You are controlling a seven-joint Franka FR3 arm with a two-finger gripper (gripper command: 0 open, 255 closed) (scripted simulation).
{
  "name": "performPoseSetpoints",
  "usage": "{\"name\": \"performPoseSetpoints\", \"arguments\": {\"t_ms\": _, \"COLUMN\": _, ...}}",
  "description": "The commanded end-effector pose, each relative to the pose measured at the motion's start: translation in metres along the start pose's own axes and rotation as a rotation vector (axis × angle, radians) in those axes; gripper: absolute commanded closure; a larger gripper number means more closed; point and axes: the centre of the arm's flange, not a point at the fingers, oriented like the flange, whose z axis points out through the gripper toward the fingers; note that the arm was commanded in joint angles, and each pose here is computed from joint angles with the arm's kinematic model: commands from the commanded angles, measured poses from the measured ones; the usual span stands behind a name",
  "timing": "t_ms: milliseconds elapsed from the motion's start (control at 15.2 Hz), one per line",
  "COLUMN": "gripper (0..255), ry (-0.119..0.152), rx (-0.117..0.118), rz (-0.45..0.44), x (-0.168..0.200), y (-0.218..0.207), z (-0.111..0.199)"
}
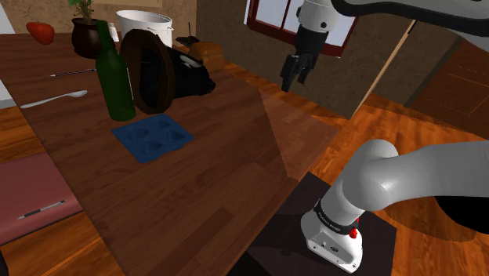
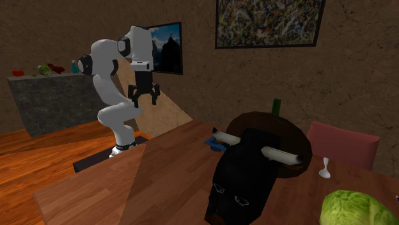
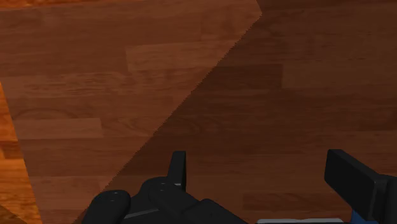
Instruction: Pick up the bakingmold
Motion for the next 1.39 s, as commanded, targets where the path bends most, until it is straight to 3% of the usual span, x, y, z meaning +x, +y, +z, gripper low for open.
{"name": "performPoseSetpoints", "arguments": {"t_ms": 0, "gripper": 0, "ry": 0.0, "rx": 0.0, "rz": 0.0, "x": 0.0, "y": 0.0, "z": 0.0}}
{"name": "performPoseSetpoints", "arguments": {"t_ms": 660, "gripper": 0, "ry": -0.095, "rx": 0.491, "rz": -0.025, "x": 0.093, "y": 0.024, "z": 0.112}}
{"name": "performPoseSetpoints", "arguments": {"t_ms": 1320, "gripper": 0, "ry": -0.19, "rx": 0.982, "rz": -0.05, "x": 0.175, "y": -0.013, "z": 0.23}}
